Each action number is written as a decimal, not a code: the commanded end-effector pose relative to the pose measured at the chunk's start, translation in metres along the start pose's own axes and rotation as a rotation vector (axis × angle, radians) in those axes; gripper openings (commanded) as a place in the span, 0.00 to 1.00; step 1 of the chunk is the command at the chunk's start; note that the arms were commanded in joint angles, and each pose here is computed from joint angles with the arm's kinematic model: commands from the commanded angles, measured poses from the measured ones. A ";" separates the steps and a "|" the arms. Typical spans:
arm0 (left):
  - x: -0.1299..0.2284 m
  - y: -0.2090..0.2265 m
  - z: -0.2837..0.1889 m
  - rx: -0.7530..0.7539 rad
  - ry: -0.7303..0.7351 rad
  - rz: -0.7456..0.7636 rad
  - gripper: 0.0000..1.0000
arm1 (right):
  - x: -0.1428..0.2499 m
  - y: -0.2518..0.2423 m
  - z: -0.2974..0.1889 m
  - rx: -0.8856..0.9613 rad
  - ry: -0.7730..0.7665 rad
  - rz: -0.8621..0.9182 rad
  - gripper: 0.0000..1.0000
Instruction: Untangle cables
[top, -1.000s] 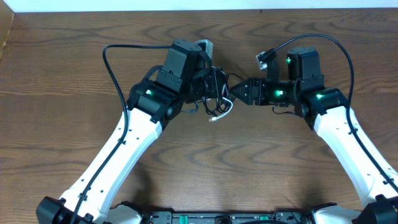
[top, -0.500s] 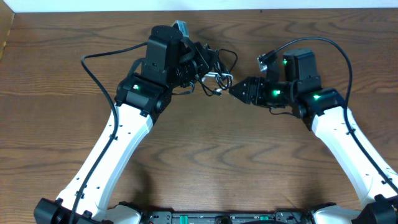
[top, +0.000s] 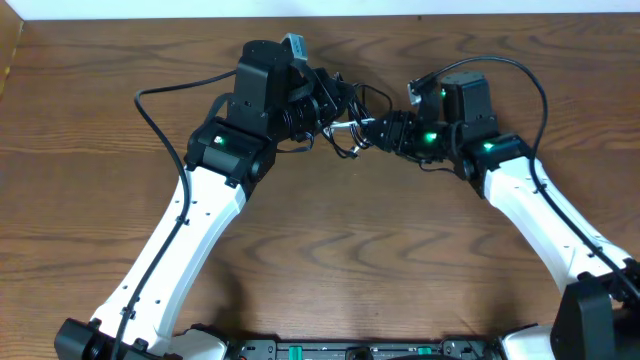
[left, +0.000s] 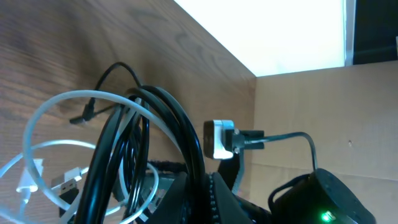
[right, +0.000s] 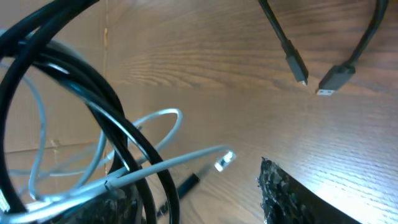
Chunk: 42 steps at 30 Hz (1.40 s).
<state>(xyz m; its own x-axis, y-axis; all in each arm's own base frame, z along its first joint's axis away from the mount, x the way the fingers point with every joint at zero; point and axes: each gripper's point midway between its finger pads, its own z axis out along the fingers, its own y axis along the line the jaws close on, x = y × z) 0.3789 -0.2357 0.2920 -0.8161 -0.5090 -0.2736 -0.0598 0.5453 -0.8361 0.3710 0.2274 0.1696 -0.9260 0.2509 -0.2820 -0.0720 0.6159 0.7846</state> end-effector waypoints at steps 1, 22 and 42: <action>0.003 -0.009 -0.001 0.038 0.022 -0.001 0.07 | 0.008 -0.002 0.019 -0.006 0.036 0.038 0.55; -0.122 0.055 -0.100 0.048 -0.212 0.000 0.07 | 0.019 -0.207 -0.074 0.680 0.129 0.114 0.18; -0.039 -0.053 -0.082 0.471 0.041 0.572 0.07 | -0.012 -0.055 -0.093 0.008 0.002 -0.359 0.44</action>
<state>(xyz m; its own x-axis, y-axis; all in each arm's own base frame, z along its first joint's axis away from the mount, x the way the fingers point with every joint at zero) 0.3990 -0.1493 0.3425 -0.7161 -0.3138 -0.6235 0.4017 0.5453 -0.7357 0.3607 0.0930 0.1110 -0.9376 0.0991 -0.3334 -0.1196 0.8082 0.5766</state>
